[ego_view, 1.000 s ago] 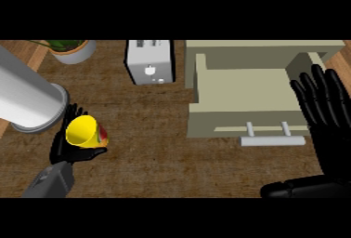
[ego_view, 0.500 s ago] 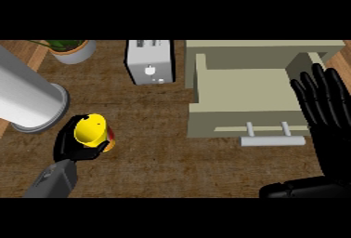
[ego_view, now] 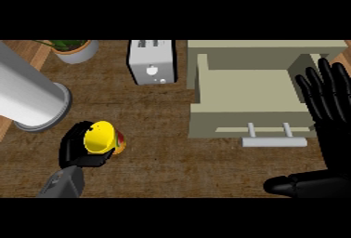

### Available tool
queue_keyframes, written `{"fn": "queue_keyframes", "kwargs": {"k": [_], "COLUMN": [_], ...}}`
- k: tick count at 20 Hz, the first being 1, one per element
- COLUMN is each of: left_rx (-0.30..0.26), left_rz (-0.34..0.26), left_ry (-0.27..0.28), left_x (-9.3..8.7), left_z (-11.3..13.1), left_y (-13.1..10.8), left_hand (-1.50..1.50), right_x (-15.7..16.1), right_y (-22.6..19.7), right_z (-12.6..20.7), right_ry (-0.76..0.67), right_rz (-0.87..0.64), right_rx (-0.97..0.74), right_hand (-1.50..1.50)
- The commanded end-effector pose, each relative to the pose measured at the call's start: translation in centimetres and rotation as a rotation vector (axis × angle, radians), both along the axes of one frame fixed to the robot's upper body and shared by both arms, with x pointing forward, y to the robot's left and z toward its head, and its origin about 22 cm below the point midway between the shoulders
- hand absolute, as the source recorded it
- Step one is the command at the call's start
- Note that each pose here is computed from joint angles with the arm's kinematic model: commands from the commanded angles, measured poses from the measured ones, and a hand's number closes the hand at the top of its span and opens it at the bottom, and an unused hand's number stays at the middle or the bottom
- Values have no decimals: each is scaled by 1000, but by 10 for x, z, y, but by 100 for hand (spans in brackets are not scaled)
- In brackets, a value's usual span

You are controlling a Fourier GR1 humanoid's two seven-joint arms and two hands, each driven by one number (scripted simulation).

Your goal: Pick up the cup, place it into the drawer and close the drawer

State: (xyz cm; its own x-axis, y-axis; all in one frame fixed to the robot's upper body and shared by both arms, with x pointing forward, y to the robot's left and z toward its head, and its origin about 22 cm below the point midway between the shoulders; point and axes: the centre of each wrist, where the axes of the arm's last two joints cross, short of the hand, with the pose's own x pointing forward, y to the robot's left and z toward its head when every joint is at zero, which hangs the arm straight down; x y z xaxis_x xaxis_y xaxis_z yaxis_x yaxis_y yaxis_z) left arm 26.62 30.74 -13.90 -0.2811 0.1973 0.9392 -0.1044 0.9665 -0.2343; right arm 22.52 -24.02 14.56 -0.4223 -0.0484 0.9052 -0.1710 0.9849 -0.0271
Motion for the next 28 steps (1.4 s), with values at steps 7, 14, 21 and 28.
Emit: {"fn": "queue_keyframes", "kwargs": {"k": [7,14,21,28], "left_rx": [-47,5,-39,-11], "left_rz": [-86,-245,-282,-288], "left_ry": [-241,-288,-295,-302], "left_x": [22,43,51,77], "left_z": [28,91,175,243], "left_y": [-24,-75,-107,-136], "left_hand": [150,150,150,150], "right_x": [-7,-5,-2,-13], "right_y": [8,-1,-13,-9], "right_z": [1,9,-7,7], "right_ry": [17,15,17,10], "right_rz": [-11,-27,-22,-13], "right_rx": [-4,4,4,-4], "right_hand": [-150,-150,-150,-150]}}
